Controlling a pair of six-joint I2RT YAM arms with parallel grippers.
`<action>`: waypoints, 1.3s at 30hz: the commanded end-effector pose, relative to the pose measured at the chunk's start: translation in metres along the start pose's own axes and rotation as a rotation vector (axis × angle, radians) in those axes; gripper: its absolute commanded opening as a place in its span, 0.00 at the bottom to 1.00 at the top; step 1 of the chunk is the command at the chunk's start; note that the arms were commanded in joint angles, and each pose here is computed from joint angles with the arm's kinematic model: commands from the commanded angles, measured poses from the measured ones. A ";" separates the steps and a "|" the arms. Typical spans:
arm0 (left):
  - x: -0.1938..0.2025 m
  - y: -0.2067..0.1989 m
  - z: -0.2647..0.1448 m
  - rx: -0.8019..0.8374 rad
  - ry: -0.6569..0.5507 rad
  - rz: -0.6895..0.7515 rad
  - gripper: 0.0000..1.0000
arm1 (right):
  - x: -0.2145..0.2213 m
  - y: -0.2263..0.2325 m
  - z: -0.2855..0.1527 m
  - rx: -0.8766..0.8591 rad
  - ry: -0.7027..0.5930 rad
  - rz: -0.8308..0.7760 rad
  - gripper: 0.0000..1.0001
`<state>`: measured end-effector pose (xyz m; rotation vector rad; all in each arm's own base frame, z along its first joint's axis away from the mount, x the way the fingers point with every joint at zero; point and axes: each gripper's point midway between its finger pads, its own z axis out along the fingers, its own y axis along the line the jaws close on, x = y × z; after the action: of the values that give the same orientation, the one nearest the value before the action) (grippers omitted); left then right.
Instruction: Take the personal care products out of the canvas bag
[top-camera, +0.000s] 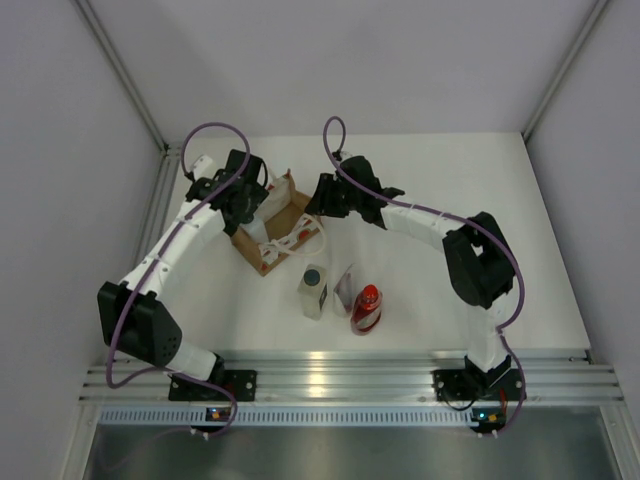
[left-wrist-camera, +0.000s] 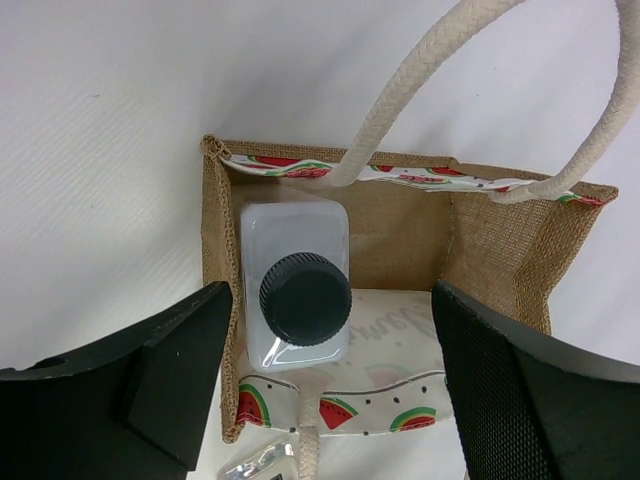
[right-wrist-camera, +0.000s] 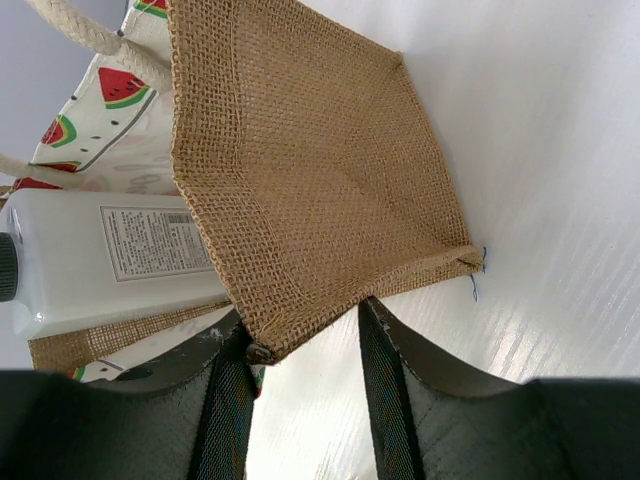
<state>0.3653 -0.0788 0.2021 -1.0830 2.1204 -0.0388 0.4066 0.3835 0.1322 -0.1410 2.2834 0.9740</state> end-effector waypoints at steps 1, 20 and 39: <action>-0.016 -0.011 -0.012 0.046 -0.034 -0.043 0.85 | -0.017 0.005 -0.003 -0.015 -0.025 -0.018 0.41; 0.000 -0.011 0.005 0.033 -0.001 -0.041 0.85 | -0.017 0.005 -0.003 -0.013 -0.026 -0.018 0.41; 0.011 -0.008 0.018 0.017 0.009 -0.032 0.85 | -0.016 0.004 -0.003 -0.014 -0.022 -0.019 0.41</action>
<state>0.3697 -0.0835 0.1911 -1.0953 2.1236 -0.0609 0.4066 0.3835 0.1322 -0.1415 2.2833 0.9738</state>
